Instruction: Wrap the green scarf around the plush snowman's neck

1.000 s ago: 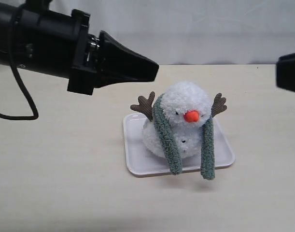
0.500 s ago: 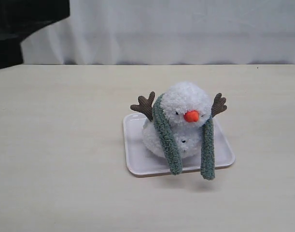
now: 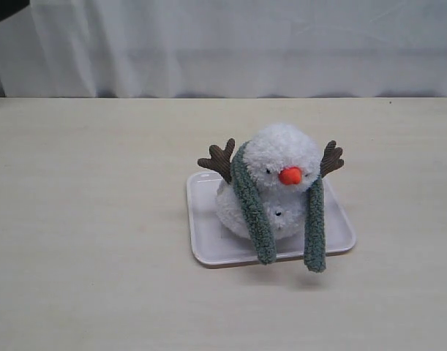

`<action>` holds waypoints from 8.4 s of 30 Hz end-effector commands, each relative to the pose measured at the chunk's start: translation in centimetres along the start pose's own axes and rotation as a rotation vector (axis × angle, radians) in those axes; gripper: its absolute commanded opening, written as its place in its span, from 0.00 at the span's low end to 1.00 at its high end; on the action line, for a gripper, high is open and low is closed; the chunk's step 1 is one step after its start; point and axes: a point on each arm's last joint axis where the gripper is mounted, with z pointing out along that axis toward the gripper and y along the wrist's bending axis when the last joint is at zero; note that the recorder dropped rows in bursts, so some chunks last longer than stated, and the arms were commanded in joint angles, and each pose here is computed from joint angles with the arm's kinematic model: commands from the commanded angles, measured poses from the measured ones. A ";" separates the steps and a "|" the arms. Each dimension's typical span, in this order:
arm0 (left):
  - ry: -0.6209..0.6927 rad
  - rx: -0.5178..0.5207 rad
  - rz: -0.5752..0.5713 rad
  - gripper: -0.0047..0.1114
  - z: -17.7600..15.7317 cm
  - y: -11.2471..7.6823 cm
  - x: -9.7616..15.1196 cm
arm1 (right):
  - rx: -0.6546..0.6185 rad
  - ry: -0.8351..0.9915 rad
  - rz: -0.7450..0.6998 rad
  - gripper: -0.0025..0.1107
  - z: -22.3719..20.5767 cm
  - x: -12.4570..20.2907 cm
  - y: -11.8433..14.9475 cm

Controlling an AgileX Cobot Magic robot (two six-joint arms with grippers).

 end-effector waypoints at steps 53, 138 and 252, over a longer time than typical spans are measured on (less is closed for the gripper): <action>-0.125 -0.608 0.181 0.04 -9.1 1.0 9.2 | 0.008 -0.006 0.005 0.06 0.0 0.1 -0.1; 0.265 -0.822 -0.056 0.04 -11.3 0.8 20.6 | 0.008 -0.006 0.005 0.06 0.0 0.1 -0.1; 0.265 -0.822 -0.056 0.04 -11.3 0.8 20.6 | 0.497 0.575 0.069 0.06 -0.1 23.7 -3.8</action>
